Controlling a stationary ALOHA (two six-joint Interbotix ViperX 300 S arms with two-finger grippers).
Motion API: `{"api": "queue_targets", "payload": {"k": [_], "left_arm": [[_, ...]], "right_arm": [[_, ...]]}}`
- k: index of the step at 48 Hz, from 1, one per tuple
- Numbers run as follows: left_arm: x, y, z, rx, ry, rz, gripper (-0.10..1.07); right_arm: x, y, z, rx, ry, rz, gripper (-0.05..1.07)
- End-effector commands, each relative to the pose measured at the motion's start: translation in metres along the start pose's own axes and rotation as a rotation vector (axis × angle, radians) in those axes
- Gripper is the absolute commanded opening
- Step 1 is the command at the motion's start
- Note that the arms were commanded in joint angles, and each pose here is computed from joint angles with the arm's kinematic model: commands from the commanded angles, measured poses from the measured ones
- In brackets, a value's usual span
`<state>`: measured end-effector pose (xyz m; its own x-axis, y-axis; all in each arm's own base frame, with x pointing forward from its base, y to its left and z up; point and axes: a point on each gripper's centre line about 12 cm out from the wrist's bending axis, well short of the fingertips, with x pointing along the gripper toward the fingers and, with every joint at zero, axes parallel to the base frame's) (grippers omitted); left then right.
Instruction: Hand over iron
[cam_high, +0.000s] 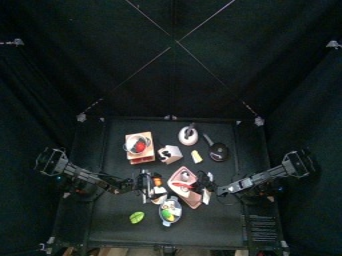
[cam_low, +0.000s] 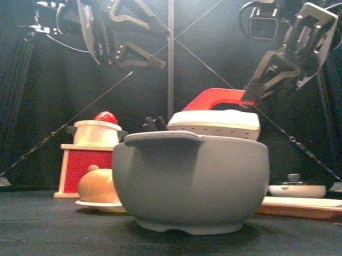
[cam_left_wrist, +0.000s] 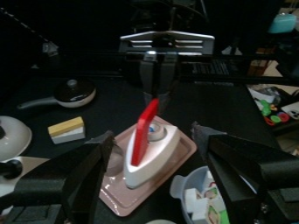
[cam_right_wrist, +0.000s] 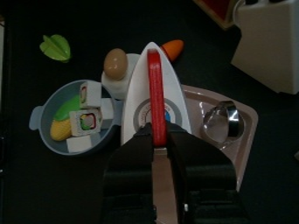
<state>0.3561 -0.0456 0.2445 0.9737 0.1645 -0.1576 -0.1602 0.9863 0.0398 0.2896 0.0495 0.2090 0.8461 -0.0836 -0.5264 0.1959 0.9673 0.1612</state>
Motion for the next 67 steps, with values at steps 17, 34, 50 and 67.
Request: {"api": "queue_targets", "payload": {"k": [17, 34, 50, 67], "left_arm": [[0.027, -0.014, -0.01, 0.056, 0.015, -0.013, 1.04], [0.047, -0.024, -0.02, 0.102, 0.029, -0.028, 1.04], [0.056, -0.023, -0.023, 0.098, 0.038, -0.018, 1.04], [0.063, -0.017, -0.03, 0.106, 0.055, 0.002, 1.04]], "right_arm": [[-0.007, 0.007, 0.015, -0.05, -0.059, 0.047, 0.32], [-0.007, 0.009, 0.015, -0.051, -0.056, 0.058, 0.32], [-0.007, 0.009, 0.015, -0.048, -0.055, 0.058, 0.32], [-0.007, 0.009, 0.014, -0.051, -0.053, 0.057, 0.32]]}}
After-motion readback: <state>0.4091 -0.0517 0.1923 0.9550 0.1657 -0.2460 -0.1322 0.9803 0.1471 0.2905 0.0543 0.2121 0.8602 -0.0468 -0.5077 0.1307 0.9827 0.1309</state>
